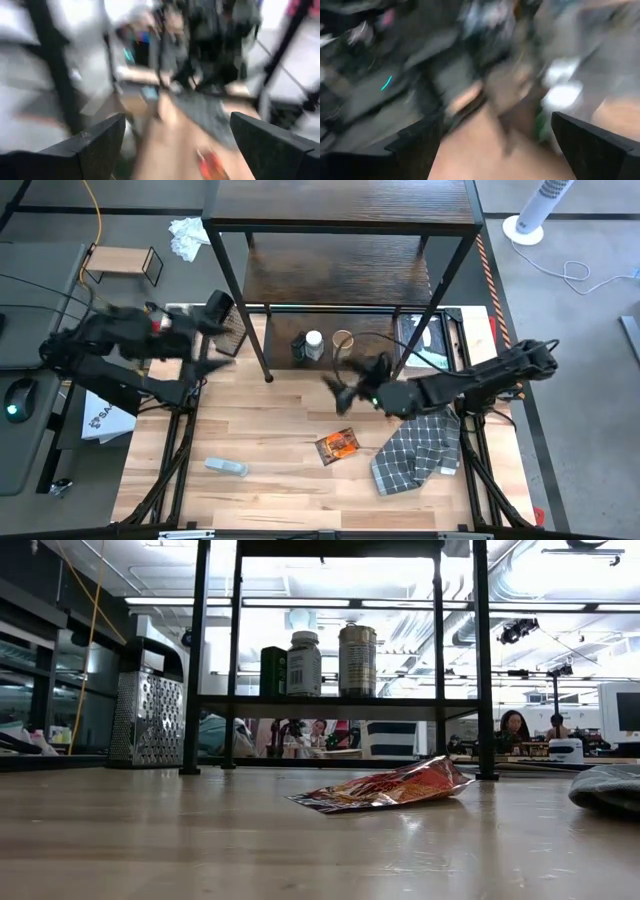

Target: Shelf spices

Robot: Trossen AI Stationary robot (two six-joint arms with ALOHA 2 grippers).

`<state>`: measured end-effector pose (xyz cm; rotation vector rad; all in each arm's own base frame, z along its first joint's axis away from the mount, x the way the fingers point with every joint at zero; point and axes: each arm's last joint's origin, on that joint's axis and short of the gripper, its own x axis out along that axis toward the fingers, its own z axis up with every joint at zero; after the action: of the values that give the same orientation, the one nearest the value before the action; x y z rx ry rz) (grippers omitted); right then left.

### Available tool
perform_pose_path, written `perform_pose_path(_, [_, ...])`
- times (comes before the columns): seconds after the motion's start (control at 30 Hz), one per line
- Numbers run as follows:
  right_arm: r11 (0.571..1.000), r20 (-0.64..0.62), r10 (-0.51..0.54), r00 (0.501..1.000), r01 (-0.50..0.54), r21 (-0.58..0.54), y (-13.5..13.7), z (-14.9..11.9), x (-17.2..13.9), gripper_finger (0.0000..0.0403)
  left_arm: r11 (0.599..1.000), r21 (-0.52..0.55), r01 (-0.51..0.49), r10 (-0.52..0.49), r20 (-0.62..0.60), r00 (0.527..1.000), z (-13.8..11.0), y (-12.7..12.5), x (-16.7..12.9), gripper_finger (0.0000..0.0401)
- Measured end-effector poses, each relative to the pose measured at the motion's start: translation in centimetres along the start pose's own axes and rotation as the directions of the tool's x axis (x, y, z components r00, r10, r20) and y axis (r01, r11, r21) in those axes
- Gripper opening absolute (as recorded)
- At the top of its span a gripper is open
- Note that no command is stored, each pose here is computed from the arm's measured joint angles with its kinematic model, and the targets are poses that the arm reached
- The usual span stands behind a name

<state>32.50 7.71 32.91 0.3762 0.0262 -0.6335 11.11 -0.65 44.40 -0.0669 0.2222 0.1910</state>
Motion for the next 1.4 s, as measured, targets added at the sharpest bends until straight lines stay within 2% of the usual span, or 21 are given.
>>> perform_pose_path(0.07, [0.997,-0.181,0.074,0.981,-0.069,0.035,0.9,0.2,-1.0,0.0366,0.998,-0.042,0.048,-0.054,-0.134,0.990,-0.9,-0.8,1.7,0.0355])
perform_pose_path(0.1, [0.996,-0.294,0.093,0.951,-0.086,0.035,1.3,0.1,-1.4,0.0366,0.996,-0.053,0.066,-0.075,-0.199,0.977,-1.4,-1.3,2.7,0.0355])
perform_pose_path(0.17, [0.994,-0.522,0.094,0.848,-0.111,0.000,2.0,-0.3,-2.1,0.0366,0.995,-0.046,0.086,-0.096,-0.307,0.947,-2.4,-2.5,4.8,0.0355])
perform_pose_path(0.23, [0.987,-0.691,0.016,0.723,-0.121,-0.103,2.4,-1.2,-2.8,0.0366,0.993,-0.015,0.119,-0.116,-0.393,0.912,-3.8,-4.1,7.1,0.0354])
perform_pose_path(0.3, [0.967,-0.781,-0.078,0.619,-0.144,-0.210,2.7,-2.3,-3.4,0.0366,0.989,-0.011,0.147,-0.137,-0.432,0.892,-4.9,-6.0,9.3,0.0354])
perform_pose_path(0.37, [0.944,-0.824,-0.166,0.542,-0.153,-0.291,2.7,-3.8,-3.8,0.0366,0.985,-0.043,0.169,-0.171,-0.435,0.884,-6.1,-8.0,11.2,0.0354])
perform_pose_path(0.43, [0.935,-0.844,-0.203,0.497,-0.158,-0.318,2.6,-5.8,-4.2,0.0366,0.977,-0.119,0.178,-0.211,-0.413,0.886,-7.5,-9.9,12.9,0.0353])
perform_pose_path(0.5, [0.940,-0.864,-0.190,0.466,-0.167,-0.297,2.2,-8.2,-4.6,0.0362,0.954,-0.239,0.180,-0.257,-0.349,0.901,-8.6,-11.6,13.9,0.0353])
perform_pose_path(0.57, [0.955,-0.885,-0.137,0.446,-0.178,-0.238,1.8,-10.1,-4.8,0.0353,0.927,-0.341,0.154,-0.254,-0.274,0.927,-9.6,-13.0,14.3,0.0353])
perform_pose_path(0.63, [0.963,-0.892,-0.127,0.435,-0.160,-0.215,0.8,-11.7,-4.6,0.0340,0.906,-0.410,0.105,-0.210,-0.219,0.953,-10.8,-14.1,14.5,0.0353])
perform_pose_path(0.77, [0.989,-0.880,-0.055,0.472,-0.099,-0.115,-1.2,-13.3,-3.4,0.0315,0.881,-0.472,-0.021,-0.106,-0.241,0.965,-13.5,-14.9,14.3,0.0353])
perform_pose_path(0.87, [0.999,-0.863,0.032,0.503,-0.052,0.006,-2.5,-14.1,-1.8,0.0308,0.854,-0.516,-0.066,-0.087,-0.267,0.960,-15.0,-15.2,14.1,0.0353])
perform_pose_path(1.03, [0.992,-0.884,-0.002,0.468,0.114,0.058,-5.4,-15.2,-0.1,0.0307,0.830,-0.552,-0.081,-0.105,-0.298,0.949,-16.3,-15.6,13.6,0.0353])
perform_pose_path(1.1, [0.989,-0.883,-0.006,0.469,0.133,0.064,-5.9,-15.3,0.1,0.0307,0.839,-0.536,-0.097,-0.093,-0.318,0.944,-16.7,-15.7,13.4,0.0353])
perform_pose_path(1.23, [0.984,-0.879,0.069,0.472,0.114,0.138,-5.5,-15.3,0.5,0.0307,0.862,-0.490,-0.130,-0.061,-0.355,0.933,-17.3,-15.6,13.2,0.0353])
perform_pose_path(1.4, [0.979,-0.891,0.034,0.453,0.166,0.121,-5.7,-16.0,0.4,0.0307,0.891,-0.420,-0.171,-0.022,-0.417,0.908,-18.6,-15.7,13.5,0.0353])
